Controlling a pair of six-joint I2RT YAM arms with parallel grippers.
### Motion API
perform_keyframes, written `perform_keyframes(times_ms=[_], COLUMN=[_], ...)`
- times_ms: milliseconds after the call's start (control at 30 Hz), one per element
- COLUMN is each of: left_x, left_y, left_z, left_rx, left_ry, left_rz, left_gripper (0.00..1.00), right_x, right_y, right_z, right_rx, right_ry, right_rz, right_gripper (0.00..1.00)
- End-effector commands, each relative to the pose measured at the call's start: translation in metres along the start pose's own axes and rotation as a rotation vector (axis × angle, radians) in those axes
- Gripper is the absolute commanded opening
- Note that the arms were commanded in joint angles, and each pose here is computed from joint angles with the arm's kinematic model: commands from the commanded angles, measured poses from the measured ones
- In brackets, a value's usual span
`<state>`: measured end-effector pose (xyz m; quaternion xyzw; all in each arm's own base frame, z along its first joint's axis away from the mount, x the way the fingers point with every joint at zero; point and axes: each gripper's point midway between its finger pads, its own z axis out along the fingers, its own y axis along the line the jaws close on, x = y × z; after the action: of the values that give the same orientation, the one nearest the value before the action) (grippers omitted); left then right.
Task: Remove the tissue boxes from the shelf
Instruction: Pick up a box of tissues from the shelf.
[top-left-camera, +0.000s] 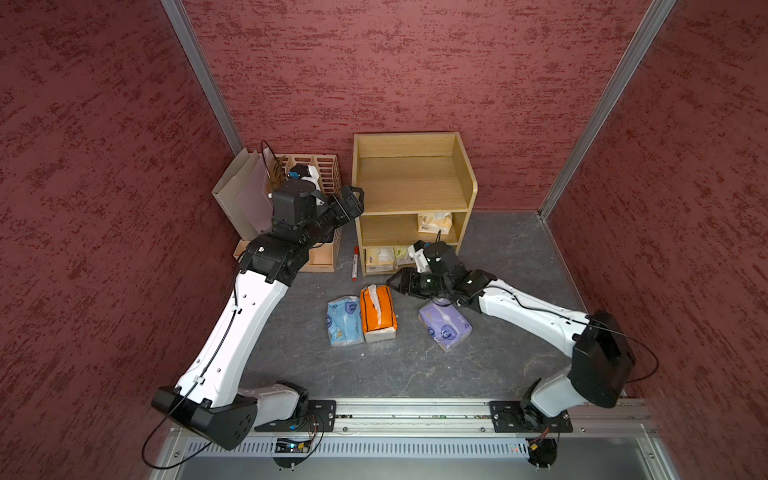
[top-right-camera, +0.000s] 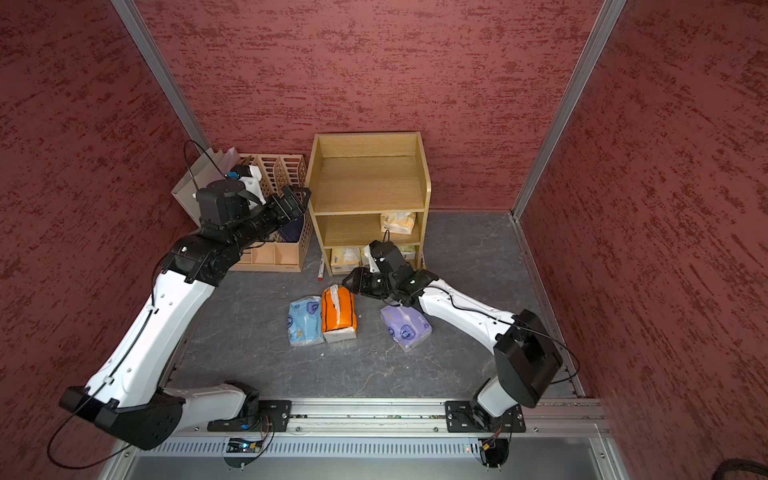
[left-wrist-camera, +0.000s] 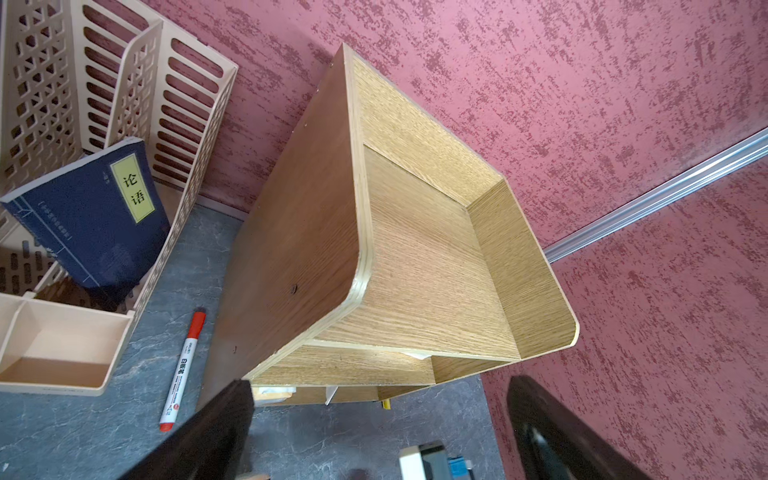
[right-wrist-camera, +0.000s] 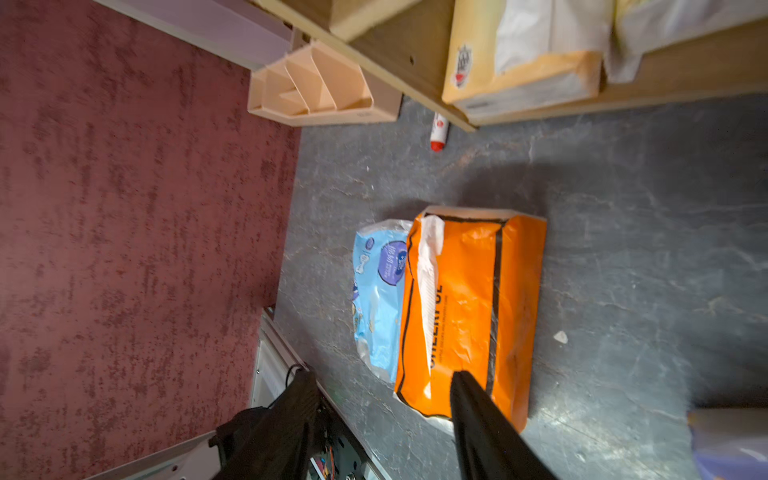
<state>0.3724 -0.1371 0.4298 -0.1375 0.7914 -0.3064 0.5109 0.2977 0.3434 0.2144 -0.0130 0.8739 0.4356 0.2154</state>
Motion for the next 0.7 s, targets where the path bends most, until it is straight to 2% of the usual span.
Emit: perform_keyframes(times_ms=[0,333,500,667], left_x=[-0.005,0.003,0.001,-0.002], left_y=[-0.011,-0.023,-0.011,-0.011], left_z=[0.006,0.027,0.027,0.028], left_rx=[0.035,0.071,-0.006,-0.001], left_ry=[0.015,0.105,0.119,0.114], left_rz=[0.016,0.043,0.105,0.098], left_gripper=[1.00,1.00,1.00,1.00], right_x=[-0.028,-0.066,-0.073,-0.084], right_y=[-0.001,-0.008,-0.021,-0.041], right_z=[-0.026,-0.089,-0.115,-0.171], right_rx=[0.010,0.016,0.076,0.187], right_ry=[-0.147,-0.397,-0.486,-0.705], right_rz=[0.017,0.097,0.133,0.194], right_gripper=[0.53,0.53,0.53,0.52])
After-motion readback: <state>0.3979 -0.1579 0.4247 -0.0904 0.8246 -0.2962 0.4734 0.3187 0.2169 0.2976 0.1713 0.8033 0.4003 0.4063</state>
